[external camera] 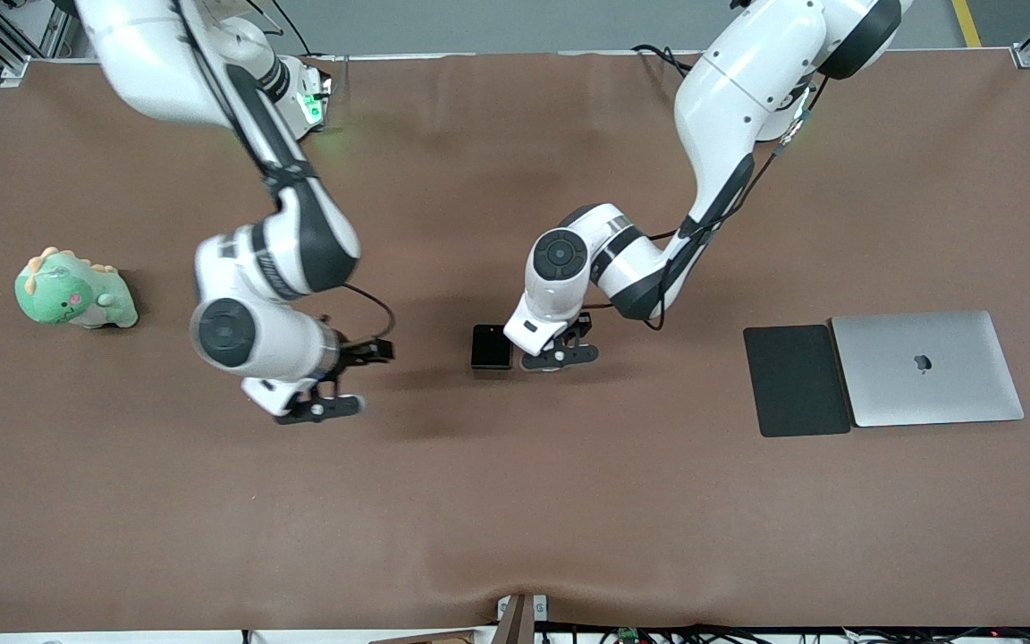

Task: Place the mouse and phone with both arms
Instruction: 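Carry the mouse toward the mouse pad while the right gripper grasps the phone, then lower the mouse onto the pad while the right gripper carries the phone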

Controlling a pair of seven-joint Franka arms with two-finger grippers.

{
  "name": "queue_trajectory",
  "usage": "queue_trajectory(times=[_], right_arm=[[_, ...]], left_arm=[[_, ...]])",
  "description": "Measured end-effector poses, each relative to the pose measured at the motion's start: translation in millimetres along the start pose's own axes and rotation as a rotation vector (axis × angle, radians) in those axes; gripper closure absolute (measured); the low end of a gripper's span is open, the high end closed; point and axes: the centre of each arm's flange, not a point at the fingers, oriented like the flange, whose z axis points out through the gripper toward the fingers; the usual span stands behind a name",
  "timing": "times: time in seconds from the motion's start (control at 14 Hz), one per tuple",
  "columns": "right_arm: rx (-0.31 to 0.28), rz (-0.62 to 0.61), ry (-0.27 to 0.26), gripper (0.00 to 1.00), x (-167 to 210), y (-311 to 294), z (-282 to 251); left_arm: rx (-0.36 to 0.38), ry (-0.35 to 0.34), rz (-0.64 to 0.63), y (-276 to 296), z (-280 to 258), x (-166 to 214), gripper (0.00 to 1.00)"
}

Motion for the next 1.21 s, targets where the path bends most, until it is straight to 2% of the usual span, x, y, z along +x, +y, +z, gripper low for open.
queue_trajectory(times=[0.29,0.57,0.79,1.21], right_arm=[[-0.013,0.015,0.009,0.00,-7.1,-54.6,34.0],[-0.012,0.023,0.039,0.00,-7.4,-98.0,58.4],[-0.001,-0.003,0.088,0.00,-9.3,-123.0,85.9],[0.008,0.025,0.122,0.00,-20.1,-153.3,118.3]], left_arm=[[0.024,0.035,0.030,-43.9,-54.4,46.0,0.39],[0.062,0.035,0.112,-124.9,-81.4,91.7,0.39],[0.085,0.008,0.180,-201.4,-83.1,119.0,0.39],[0.105,-0.084,0.140,-309.8,-52.2,135.2,0.39]])
